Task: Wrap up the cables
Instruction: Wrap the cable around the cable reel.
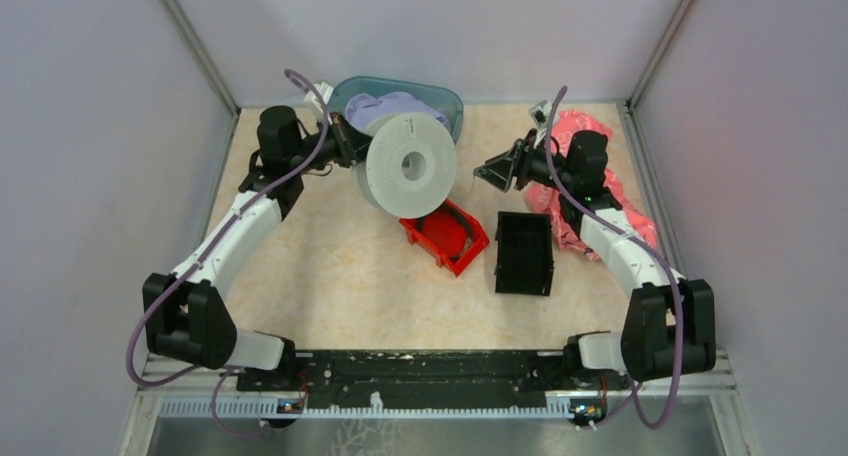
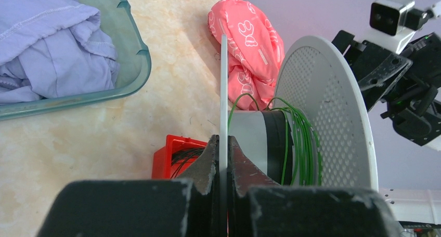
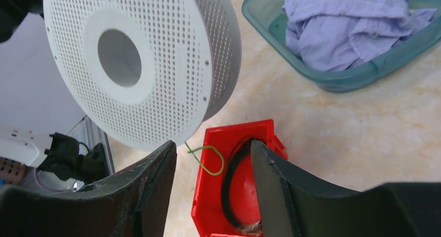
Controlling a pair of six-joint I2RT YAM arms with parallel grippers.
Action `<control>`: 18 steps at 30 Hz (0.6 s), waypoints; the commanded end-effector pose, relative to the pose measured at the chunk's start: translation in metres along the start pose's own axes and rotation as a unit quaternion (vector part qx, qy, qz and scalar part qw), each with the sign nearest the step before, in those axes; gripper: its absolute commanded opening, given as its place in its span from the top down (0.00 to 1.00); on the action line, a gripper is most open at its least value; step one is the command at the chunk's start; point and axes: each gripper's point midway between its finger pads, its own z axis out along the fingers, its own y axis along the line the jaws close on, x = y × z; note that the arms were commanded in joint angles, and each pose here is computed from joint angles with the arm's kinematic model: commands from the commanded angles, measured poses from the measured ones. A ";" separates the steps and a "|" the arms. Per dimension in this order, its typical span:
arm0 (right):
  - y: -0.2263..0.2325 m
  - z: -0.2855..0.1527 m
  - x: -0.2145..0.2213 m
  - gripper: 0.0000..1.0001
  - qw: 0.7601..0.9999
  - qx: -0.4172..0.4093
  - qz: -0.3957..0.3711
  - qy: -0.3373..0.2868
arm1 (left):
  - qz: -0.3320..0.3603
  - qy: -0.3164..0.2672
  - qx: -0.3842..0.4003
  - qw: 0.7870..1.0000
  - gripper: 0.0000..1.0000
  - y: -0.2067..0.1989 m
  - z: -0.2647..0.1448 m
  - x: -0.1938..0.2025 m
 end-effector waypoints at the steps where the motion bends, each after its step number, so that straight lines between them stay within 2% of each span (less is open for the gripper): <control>1: 0.015 -0.005 0.009 0.47 0.998 -0.051 -0.046 -0.004 | 0.027 -0.044 0.052 0.997 1.00 -0.040 -0.008 -0.038; 11: 0.006 0.001 0.023 0.59 0.998 -0.061 -0.012 -0.019 | 0.009 -0.045 0.058 0.997 1.00 -0.043 -0.007 -0.038; 18: 0.008 0.006 0.024 0.73 0.997 -0.068 -0.006 -0.021 | 0.005 -0.046 0.056 0.997 1.00 -0.042 -0.007 -0.039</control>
